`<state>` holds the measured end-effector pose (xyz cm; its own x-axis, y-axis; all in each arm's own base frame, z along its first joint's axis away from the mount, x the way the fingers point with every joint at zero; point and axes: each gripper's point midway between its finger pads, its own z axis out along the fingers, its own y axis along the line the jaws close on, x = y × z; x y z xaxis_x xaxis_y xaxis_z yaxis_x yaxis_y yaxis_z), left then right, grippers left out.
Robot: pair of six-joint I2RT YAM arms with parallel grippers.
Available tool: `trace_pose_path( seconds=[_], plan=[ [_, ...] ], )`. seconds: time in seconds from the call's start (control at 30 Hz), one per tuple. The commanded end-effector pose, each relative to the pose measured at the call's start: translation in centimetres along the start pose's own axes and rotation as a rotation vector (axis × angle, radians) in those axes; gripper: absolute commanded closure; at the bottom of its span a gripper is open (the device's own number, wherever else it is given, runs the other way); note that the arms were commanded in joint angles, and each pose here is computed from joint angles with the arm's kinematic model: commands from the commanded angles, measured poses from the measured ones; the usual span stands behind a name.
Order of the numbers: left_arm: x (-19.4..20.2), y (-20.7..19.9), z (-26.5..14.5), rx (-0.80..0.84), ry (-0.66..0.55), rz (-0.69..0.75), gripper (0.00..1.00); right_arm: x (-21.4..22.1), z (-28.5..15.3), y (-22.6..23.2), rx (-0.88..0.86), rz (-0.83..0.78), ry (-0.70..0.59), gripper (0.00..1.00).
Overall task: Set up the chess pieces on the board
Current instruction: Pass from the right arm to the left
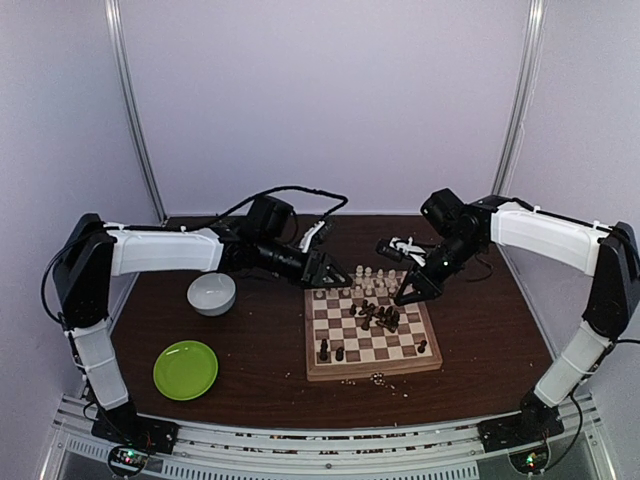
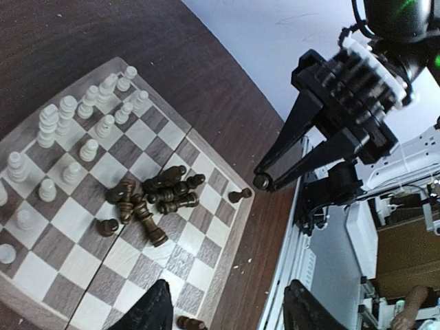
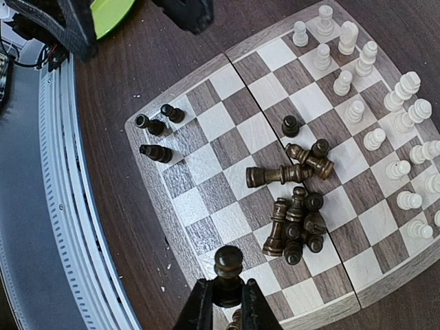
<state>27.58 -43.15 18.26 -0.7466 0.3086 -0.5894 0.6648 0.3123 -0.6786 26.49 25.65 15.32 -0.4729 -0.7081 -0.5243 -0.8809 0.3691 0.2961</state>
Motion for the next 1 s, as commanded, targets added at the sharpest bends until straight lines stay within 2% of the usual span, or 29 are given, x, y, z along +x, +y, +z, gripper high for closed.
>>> trace_pose_path(
  seconds=[0.0,0.37,0.97],
  plan=[
    [-2.4,-3.7,1.6,0.199,-0.069,-0.102,0.44,-1.3,0.1,0.9,-0.026,-0.024,-0.023,0.86],
    [-1.6,-4.3,5.6,0.25,-0.007,-0.171,0.51,-1.8,0.5,1.6,-0.031,-0.041,-0.018,0.86],
    [-1.1,-4.5,7.6,0.281,0.031,-0.191,0.67,-2.0,0.6,1.9,-0.027,-0.057,-0.019,0.86]
  ],
)
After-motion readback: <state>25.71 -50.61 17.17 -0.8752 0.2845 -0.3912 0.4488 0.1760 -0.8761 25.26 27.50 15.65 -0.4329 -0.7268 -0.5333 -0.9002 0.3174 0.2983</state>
